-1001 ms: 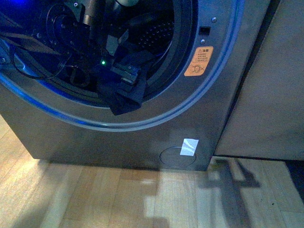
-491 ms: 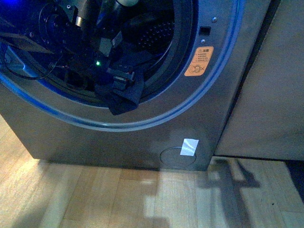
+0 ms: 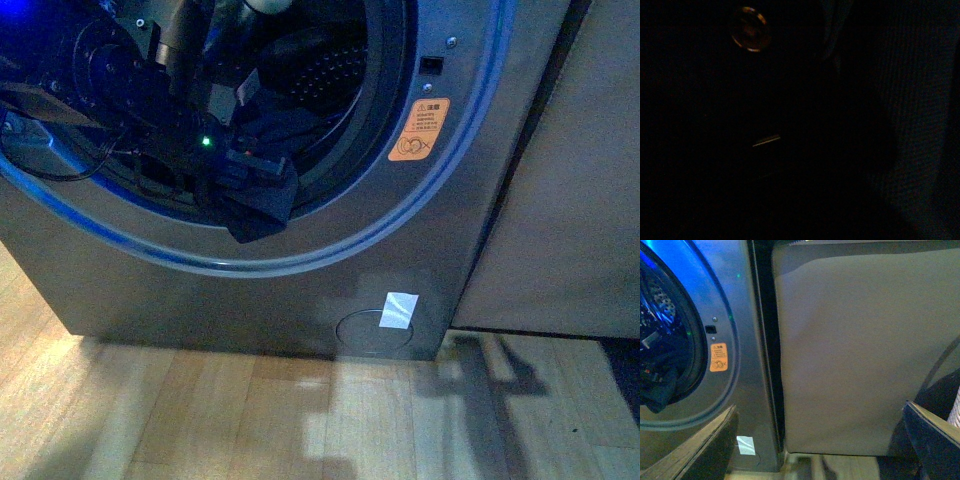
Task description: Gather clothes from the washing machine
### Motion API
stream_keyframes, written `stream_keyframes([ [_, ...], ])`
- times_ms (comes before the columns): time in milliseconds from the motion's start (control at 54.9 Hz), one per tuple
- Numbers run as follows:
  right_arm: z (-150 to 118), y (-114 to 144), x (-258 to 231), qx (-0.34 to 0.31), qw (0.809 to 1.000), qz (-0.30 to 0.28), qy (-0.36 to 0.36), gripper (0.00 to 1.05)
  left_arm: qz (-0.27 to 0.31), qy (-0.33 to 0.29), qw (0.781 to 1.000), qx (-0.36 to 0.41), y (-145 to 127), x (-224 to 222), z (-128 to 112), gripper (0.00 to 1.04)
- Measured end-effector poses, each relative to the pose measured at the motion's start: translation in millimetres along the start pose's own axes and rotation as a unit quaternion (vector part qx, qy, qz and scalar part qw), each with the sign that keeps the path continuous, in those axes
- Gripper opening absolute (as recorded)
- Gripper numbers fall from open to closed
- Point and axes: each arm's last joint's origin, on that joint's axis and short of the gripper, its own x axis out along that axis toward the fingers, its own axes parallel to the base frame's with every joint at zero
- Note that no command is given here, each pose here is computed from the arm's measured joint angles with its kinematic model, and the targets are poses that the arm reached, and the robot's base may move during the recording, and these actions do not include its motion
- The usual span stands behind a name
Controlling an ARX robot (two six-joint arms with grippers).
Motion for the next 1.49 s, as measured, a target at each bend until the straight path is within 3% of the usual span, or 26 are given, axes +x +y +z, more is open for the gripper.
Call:
stream_keyframes([
  [255, 0, 0, 0, 0.0, 1.0, 0.0, 0.0, 0.97, -0.022, -0.051, 0.998, 0.01, -7, -34, 5, 0.07],
  [473, 0, 0, 0, 0.0, 1.0, 0.0, 0.0, 0.97, -0.043, -0.136, 0.989, 0.027, -13, -102, 17, 0.07],
  [837, 0, 0, 0, 0.0, 1.0, 0.0, 0.0, 0.97, -0.075, -0.202, 0.976, 0.042, -22, -191, 9, 0.07],
  [1147, 0, 0, 0, 0.0, 1.0, 0.0, 0.0, 0.97, -0.095, -0.311, 0.944, 0.048, -27, -290, 45, 0.07],
  [1492, 0, 0, 0, 0.0, 1.0, 0.0, 0.0, 0.97, -0.156, -0.386, 0.905, 0.091, -59, -366, 80, 0.07],
])
